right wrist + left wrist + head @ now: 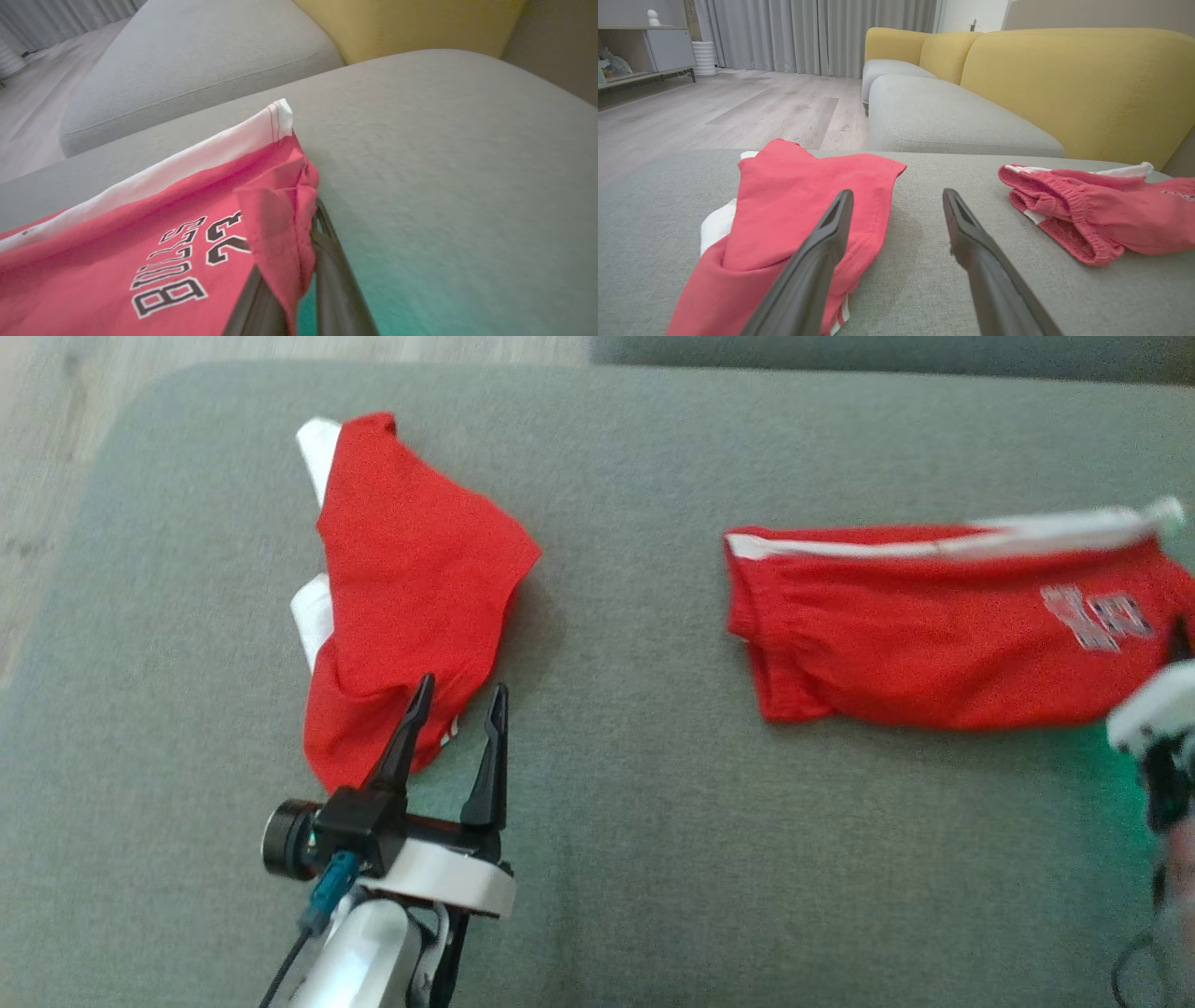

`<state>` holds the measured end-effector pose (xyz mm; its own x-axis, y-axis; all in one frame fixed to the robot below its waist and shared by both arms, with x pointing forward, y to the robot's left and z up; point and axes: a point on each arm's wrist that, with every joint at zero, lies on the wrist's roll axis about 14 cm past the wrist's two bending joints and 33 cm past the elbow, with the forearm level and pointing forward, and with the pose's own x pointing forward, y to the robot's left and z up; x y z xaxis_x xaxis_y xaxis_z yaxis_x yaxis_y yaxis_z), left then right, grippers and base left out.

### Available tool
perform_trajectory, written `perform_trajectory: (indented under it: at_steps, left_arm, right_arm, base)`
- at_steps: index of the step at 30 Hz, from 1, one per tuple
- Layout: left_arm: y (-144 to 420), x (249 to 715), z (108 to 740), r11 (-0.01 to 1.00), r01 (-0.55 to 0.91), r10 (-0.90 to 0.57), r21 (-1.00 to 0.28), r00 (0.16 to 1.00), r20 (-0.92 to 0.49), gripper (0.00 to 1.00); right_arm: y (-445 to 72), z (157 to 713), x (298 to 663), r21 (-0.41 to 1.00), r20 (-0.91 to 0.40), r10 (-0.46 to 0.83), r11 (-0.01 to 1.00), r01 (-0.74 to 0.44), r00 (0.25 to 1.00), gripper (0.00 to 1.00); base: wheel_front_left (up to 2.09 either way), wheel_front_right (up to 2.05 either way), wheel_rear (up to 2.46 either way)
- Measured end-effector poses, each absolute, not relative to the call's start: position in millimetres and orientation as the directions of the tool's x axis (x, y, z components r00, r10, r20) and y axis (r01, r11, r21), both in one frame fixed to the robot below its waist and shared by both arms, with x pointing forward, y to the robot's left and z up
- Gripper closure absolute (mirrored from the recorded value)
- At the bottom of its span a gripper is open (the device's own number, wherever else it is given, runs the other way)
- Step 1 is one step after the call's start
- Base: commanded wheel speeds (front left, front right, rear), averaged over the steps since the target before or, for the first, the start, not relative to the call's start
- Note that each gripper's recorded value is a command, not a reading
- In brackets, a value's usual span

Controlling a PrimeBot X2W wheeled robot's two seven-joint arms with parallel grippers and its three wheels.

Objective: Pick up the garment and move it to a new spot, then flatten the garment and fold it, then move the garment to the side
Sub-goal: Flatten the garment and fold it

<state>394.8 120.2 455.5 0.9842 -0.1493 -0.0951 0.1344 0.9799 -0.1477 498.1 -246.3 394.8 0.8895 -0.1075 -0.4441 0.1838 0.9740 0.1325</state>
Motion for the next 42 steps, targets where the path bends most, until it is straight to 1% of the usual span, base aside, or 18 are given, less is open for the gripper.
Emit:
perform_trajectory:
  at_steps: [6, 10, 13, 17, 20, 24, 27, 32, 37, 42]
  left_arm:
    - [113, 386, 464, 0.975, 0.159, -0.172, -0.152, 0.983, -0.071, 0.00]
    - [109, 380, 465, 0.973, 0.174, -0.186, -0.155, 0.980, -0.068, 0.00]
    - [111, 379, 468, 0.973, 0.173, -0.183, -0.151, 0.981, -0.061, 0.00]
    - [114, 372, 467, 0.975, 0.165, -0.176, -0.148, 0.982, -0.063, 0.00]
    - [116, 366, 468, 0.976, 0.160, -0.170, -0.146, 0.984, -0.060, 0.00]
    - [119, 361, 473, 0.978, 0.157, -0.164, -0.138, 0.985, -0.046, 0.00]
    - [123, 353, 477, 0.980, 0.151, -0.157, -0.130, 0.987, -0.034, 0.00]
    - [134, 341, 480, 0.985, 0.122, -0.126, -0.120, 0.992, -0.026, 0.00]
    - [141, 337, 485, 0.988, 0.102, -0.104, -0.116, 0.994, -0.017, 0.00]
    - [149, 335, 487, 0.990, 0.084, -0.086, -0.112, 0.996, -0.020, 0.00]
  right_arm:
    - [-295, 398, 448, 0.117, -0.424, -0.229, 0.946, 0.304, 0.876, 1.00]
    - [-317, 402, 424, 0.126, -0.405, -0.302, 0.917, 0.379, 0.863, 1.00]
    - [-315, 402, 417, 0.135, -0.398, -0.313, 0.910, 0.392, 0.862, 1.00]
    - [-301, 417, 423, 0.174, -0.348, -0.298, 0.911, 0.374, 0.889, 1.00]
    - [-289, 425, 424, 0.184, -0.322, -0.271, 0.922, 0.341, 0.907, 1.00]
    - [-270, 436, 426, 0.240, -0.279, -0.229, 0.924, 0.299, 0.932, 1.00]
    - [-252, 450, 426, 0.283, -0.224, -0.185, 0.927, 0.246, 0.957, 1.00]
    - [-217, 470, 429, 0.346, -0.146, -0.092, 0.928, 0.138, 0.985, 1.00]
    - [-167, 488, 436, 0.369, -0.076, 0.048, 0.929, -0.017, 0.996, 1.00]
    - [-127, 491, 439, 0.373, -0.063, 0.164, 0.919, -0.129, 0.984, 1.00]
  base:
    - [0.00, 0.00, 0.00]
    - [0.00, 0.00, 0.00]
    - [0.00, 0.00, 0.00]
    - [0.00, 0.00, 0.00]
    - [0.00, 0.00, 0.00]
    - [0.00, 0.00, 0.00]
    - [0.00, 0.00, 0.00]
    - [0.00, 0.00, 0.00]
    - [0.00, 0.00, 0.00]
    - [0.00, 0.00, 0.00]
